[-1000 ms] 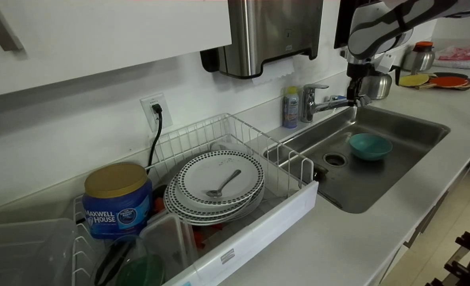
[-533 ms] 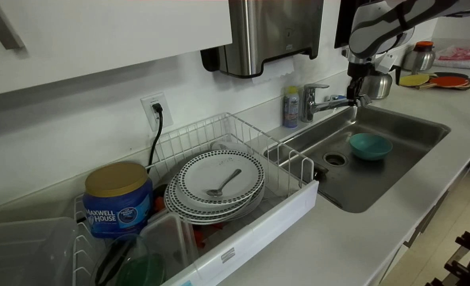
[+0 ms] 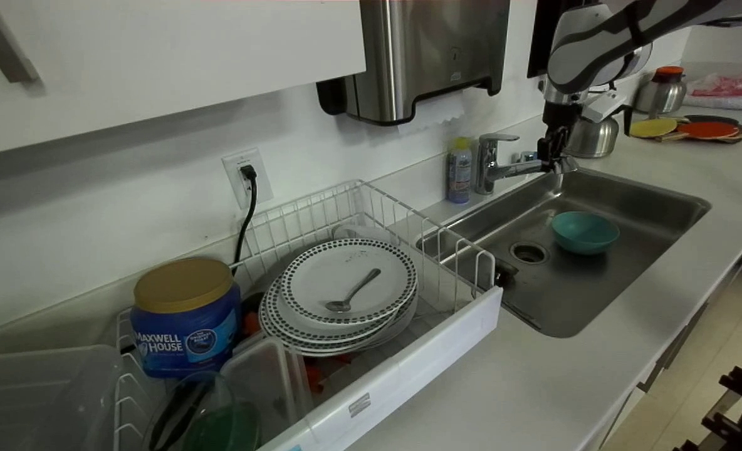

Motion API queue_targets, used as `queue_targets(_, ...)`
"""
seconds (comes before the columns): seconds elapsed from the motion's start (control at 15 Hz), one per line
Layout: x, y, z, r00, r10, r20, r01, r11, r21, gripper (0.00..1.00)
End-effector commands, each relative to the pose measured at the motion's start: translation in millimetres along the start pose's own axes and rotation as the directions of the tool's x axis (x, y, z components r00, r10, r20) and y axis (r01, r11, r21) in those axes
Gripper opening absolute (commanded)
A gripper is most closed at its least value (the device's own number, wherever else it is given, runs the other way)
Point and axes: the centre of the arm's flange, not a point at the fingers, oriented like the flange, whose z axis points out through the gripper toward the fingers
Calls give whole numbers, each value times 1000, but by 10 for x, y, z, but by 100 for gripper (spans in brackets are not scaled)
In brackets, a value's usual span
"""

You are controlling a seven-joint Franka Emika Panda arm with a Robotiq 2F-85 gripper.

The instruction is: Push the faucet of the sink to the left.

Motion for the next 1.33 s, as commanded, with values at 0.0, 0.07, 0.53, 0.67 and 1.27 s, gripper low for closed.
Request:
queue_targets(0.0,158,-772,61,995,-101,-7,102,991,87,18)
queue_targets(0.07,187,-809,62,996,-86,-4,86,993,82,18)
queue_targets(0.53,303,-1104,28,999,41,-14,-40,998,55,18)
queue_targets(0.67,331,-1197,11,997,80,-18,-79,996,47,18)
queue_targets(1.27,169,-511,-7,960,279,6,-278,960,-43,18)
